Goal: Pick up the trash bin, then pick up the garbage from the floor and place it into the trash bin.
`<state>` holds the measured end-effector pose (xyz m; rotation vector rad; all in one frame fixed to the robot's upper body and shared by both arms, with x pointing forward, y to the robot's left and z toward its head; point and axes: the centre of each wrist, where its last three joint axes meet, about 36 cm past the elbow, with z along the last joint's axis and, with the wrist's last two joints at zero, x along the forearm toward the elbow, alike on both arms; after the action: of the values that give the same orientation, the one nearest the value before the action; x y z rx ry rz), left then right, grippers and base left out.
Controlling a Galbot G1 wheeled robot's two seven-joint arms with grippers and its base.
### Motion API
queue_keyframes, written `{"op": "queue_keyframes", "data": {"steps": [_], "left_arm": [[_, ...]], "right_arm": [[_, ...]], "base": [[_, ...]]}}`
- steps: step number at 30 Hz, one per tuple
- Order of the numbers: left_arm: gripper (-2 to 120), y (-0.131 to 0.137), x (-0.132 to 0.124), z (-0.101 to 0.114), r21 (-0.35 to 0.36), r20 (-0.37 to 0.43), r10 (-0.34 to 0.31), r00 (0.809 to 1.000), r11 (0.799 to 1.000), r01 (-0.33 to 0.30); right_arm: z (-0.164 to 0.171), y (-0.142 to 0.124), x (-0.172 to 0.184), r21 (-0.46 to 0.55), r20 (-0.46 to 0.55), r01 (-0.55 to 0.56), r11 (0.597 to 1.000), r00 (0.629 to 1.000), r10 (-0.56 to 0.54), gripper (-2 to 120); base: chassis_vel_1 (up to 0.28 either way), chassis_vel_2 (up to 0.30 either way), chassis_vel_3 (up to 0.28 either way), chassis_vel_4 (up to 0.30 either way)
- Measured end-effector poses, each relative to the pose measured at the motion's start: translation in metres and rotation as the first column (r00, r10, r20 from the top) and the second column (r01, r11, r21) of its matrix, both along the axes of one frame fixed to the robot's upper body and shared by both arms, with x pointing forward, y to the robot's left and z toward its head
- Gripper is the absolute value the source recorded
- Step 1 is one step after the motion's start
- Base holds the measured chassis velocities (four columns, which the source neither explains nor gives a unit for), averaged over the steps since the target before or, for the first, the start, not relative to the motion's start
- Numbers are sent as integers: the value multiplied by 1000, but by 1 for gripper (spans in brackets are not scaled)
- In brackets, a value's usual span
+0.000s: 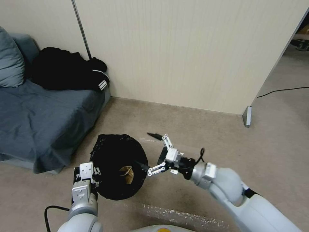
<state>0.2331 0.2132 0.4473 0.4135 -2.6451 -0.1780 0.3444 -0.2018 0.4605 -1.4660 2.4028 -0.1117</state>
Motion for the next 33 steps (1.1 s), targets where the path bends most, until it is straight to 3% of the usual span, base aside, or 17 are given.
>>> {"op": "queue_keyframes", "data": {"steps": [4, 8, 11, 16, 20, 22, 28, 33], "left_arm": [[3, 1, 1, -1, -7, 9, -5, 1000, 1000, 5], [3, 2, 1, -1, -11, 17, -12, 1000, 1000, 12], [3, 3, 0, 1, -17, 20, -16, 1000, 1000, 16], [3, 4, -1, 3, -17, 23, -19, 1000, 1000, 19], [3, 4, -3, 5, -20, 22, -21, 1000, 1000, 21], [3, 4, -5, 7, -23, 19, -24, 1000, 999, 24], [3, 3, -7, 9, -23, 18, -25, 1000, 999, 26], [3, 3, -8, 10, -23, 17, -25, 1000, 999, 26]], "right_arm": [[10, -7, -11, 44, 16, 55, 998, 998, -56, 100], [9, -15, -30, 98, 3, 190, 977, 981, -192, 100], [-2, -18, -42, 104, -18, 296, 950, 955, -296, 100], [-16, -17, -47, 113, -49, 358, 927, 934, -354, 100], [-36, -11, -54, 130, -99, 433, 892, 901, -422, 100], [-54, -3, -62, 150, -152, 494, 857, 868, -474, 100], [-65, 0, -69, 147, -179, 531, 835, 844, -505, 100], [-65, -3, -69, 143, -167, 527, 838, 847, -504, 100]], "base": [[0, 0, 0, 0], [0, 0, 0, 0], [0, 0, 0, 0], [0, 0, 0, 0], [0, 0, 0, 0], [0, 0, 0, 0], [16, 18, 20, 17], [76, 62, 64, 73]]}}
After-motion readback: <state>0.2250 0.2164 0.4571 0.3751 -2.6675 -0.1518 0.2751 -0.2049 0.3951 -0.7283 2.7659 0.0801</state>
